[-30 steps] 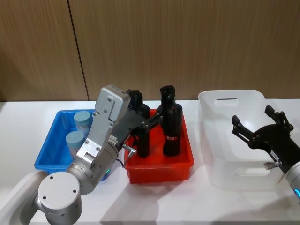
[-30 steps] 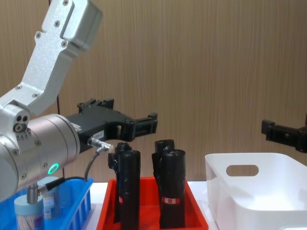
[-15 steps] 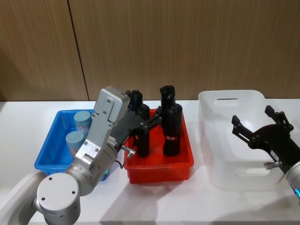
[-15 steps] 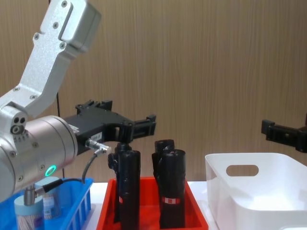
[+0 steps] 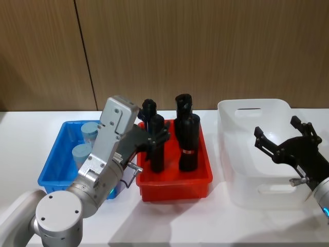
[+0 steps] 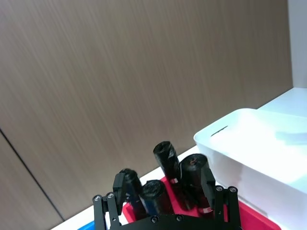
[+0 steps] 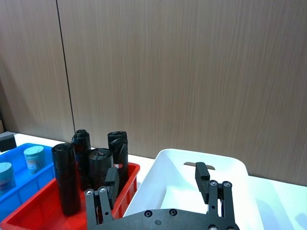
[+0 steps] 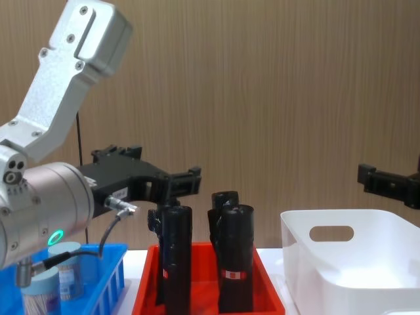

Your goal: Pick the cotton swabs from the blue box and place them into the white box.

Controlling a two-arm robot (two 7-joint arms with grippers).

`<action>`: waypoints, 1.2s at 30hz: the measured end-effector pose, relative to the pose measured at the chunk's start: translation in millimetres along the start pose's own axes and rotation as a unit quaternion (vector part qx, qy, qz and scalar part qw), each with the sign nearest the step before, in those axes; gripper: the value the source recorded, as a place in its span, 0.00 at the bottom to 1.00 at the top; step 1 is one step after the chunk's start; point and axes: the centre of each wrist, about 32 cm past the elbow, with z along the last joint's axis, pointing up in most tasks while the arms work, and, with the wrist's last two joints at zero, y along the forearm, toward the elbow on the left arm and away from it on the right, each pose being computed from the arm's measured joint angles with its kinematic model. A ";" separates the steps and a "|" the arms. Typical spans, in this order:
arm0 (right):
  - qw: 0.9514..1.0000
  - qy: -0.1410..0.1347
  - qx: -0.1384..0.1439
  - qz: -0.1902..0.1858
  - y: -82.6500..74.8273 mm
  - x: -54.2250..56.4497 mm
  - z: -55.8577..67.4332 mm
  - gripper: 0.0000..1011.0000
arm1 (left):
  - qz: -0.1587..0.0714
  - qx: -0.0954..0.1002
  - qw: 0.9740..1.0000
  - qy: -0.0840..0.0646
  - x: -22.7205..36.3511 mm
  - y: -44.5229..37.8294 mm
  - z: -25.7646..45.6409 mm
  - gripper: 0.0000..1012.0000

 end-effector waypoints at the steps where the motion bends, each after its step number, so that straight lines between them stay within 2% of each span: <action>1: 1.000 0.000 0.000 0.000 0.0 0.0 0.0 0.99 | 0.001 0.002 1.000 0.000 0.2 0.5 0.1 0.99; 9: 1.000 0.000 0.000 0.000 0.0 0.0 0.0 0.99 | 0.020 0.019 1.000 0.010 2.5 7.2 2.0 0.99; 19: 1.000 0.000 0.000 0.000 0.0 0.0 0.0 0.99 | 0.052 0.040 0.997 0.032 2.6 21.2 1.3 0.99; 32: 1.000 0.000 0.000 0.000 0.0 0.0 0.0 0.99 | 0.097 0.068 0.991 0.064 4.8 47.2 -4.5 0.99; 36: 1.000 0.000 0.000 0.000 0.0 0.0 0.0 0.99 | 0.105 0.075 0.989 0.072 6.6 52.5 -6.9 0.99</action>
